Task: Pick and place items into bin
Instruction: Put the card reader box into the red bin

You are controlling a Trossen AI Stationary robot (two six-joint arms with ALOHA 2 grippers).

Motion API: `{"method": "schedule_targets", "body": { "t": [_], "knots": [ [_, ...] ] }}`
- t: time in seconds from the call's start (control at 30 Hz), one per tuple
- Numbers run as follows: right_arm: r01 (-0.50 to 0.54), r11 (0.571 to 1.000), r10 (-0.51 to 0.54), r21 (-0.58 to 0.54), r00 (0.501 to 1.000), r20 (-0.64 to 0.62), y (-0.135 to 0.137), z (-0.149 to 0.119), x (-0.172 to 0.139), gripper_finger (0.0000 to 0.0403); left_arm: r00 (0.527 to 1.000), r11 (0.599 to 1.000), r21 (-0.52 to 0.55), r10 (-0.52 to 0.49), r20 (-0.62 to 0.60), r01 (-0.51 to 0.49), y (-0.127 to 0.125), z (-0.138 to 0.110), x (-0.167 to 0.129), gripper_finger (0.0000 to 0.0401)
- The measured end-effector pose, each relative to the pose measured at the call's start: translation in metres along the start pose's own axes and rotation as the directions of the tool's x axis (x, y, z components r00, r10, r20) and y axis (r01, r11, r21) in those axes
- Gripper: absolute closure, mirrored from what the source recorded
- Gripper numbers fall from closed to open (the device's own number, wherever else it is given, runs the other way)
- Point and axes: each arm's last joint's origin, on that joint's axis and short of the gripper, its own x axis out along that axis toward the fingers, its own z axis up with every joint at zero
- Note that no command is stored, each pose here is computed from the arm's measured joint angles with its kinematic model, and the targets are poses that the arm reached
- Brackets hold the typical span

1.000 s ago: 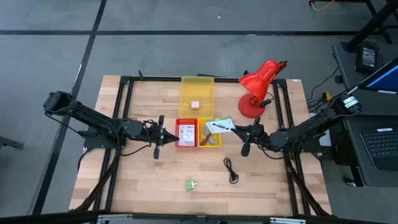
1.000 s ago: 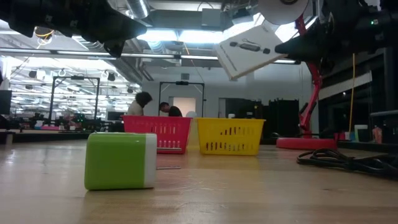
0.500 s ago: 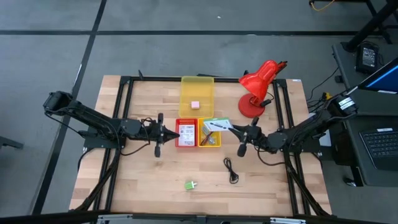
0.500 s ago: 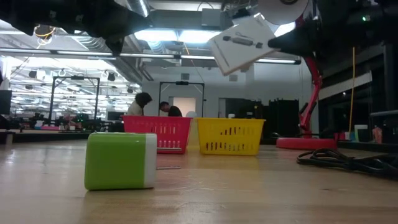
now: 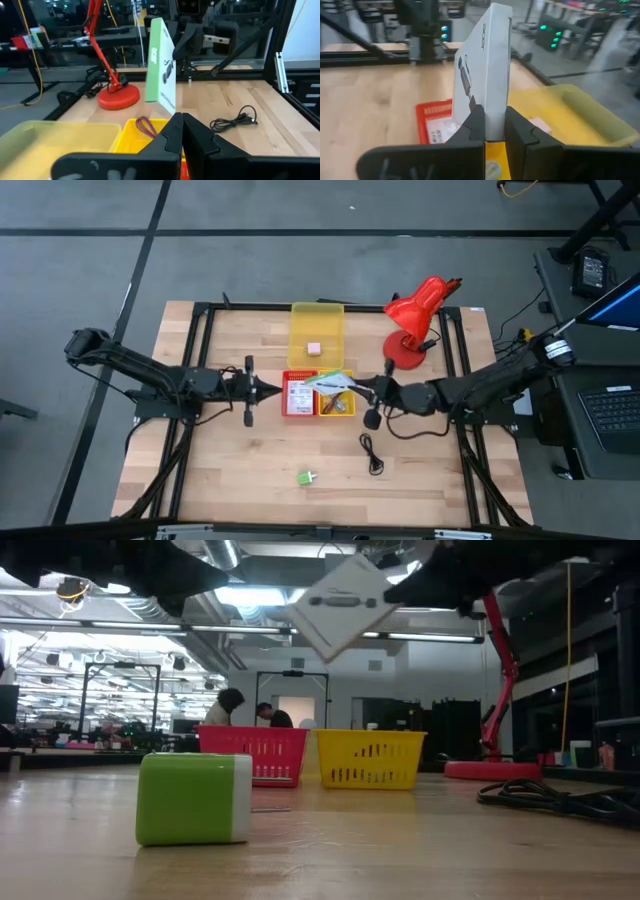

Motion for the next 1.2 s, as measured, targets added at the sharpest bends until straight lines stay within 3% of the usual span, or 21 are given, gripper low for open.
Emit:
{"method": "schedule_targets", "body": {
  "t": [0.43, 0.67, 0.83, 1.0, 1.2],
  "knots": [
    [-0.228, 0.973, 0.212, -0.042, 0.949, -0.234, -0.013, 0.044, 0.062, 0.0381, 0.999, 1.0, -0.012, 0.001, -0.049, -0.002, 0.011, 0.004, -0.029, 0.0399],
    [-0.397, 0.916, 0.388, 0.049, 0.851, -0.355, -0.025, 0.057, 0.094, 0.0381, 0.999, 1.0, -0.015, 0.001, -0.045, -0.001, 0.013, 0.005, -0.033, 0.0398],
    [-0.412, 0.91, 0.383, 0.037, 0.805, -0.454, -0.039, 0.069, 0.114, 0.0381, 0.997, 1.0, -0.003, 0.001, -0.074, -0.002, 0.013, 0.003, -0.034, 0.04],
    [-0.496, 0.866, 0.47, 0.071, 0.756, -0.456, -0.051, 0.08, 0.135, 0.0381, 0.996, 1.0, 0.003, 0.002, -0.095, -0.002, 0.013, 0.0, -0.034, 0.0398],
    [-0.494, 0.866, 0.459, 0.077, 0.724, -0.515, -0.064, 0.067, 0.154, 0.0381, 0.994, 1.0, 0.003, -0.024, -0.111, 0.024, 0.012, -0.001, -0.034, 0.0399]
  ]
}}
